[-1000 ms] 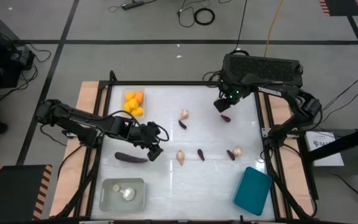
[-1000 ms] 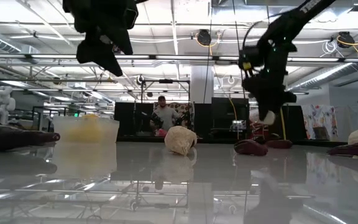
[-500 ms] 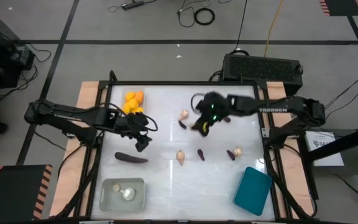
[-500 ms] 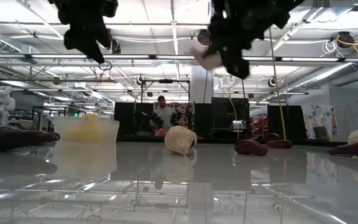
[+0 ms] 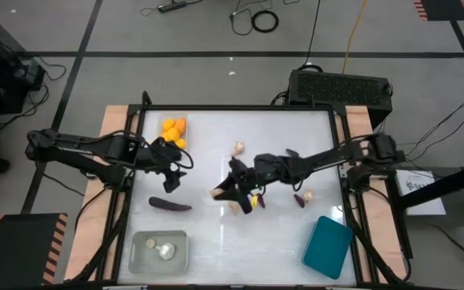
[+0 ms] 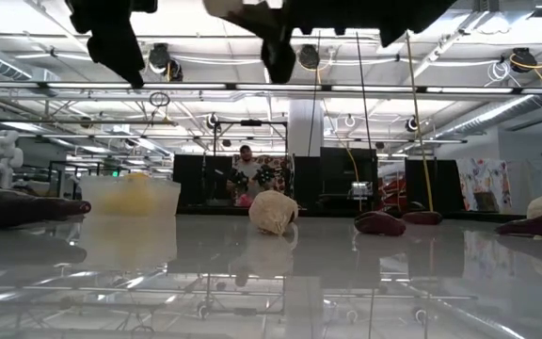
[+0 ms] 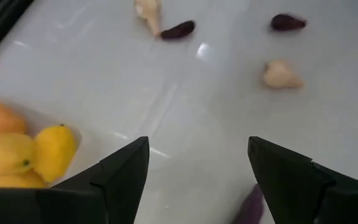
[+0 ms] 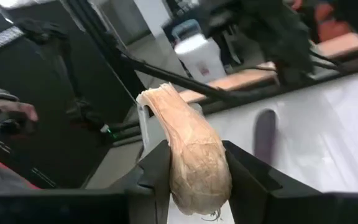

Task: Sort produce into baskets
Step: Put the white garlic into the gray bin

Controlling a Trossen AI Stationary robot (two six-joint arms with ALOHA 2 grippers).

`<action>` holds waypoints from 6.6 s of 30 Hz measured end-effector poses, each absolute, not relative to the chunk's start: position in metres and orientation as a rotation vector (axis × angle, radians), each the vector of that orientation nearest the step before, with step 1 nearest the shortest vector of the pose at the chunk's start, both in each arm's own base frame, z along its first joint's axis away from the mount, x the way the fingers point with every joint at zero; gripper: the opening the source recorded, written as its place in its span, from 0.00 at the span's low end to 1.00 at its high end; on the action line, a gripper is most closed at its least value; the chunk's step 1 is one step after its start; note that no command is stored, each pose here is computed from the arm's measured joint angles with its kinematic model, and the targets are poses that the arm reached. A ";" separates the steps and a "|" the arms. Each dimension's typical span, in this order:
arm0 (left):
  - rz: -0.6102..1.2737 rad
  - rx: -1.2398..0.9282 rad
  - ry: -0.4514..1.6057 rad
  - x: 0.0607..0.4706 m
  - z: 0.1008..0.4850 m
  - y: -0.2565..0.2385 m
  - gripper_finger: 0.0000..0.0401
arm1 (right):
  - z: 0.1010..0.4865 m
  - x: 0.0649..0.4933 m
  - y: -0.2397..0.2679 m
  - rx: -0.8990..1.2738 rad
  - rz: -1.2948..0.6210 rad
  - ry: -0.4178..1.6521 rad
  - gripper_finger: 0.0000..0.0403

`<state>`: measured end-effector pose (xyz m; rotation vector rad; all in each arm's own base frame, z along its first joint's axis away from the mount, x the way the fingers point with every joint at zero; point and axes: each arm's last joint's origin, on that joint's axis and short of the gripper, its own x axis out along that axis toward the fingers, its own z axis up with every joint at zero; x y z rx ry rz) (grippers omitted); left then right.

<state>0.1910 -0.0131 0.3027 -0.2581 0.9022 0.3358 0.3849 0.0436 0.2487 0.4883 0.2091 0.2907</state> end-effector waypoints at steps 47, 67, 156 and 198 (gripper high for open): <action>0.599 -0.179 0.918 0.181 0.299 -0.006 0.70 | 0.140 0.579 0.101 0.485 0.911 0.159 0.54; 0.576 -0.204 1.004 0.173 0.295 -0.012 0.70 | 0.156 0.580 0.035 0.778 0.993 0.432 0.52; 0.898 -0.371 0.874 0.209 0.270 -0.017 0.70 | 0.157 0.458 -0.175 0.150 -0.070 1.392 0.36; 0.926 -0.007 1.195 0.179 0.267 -0.010 0.70 | 0.202 0.542 0.094 0.115 0.376 0.679 0.31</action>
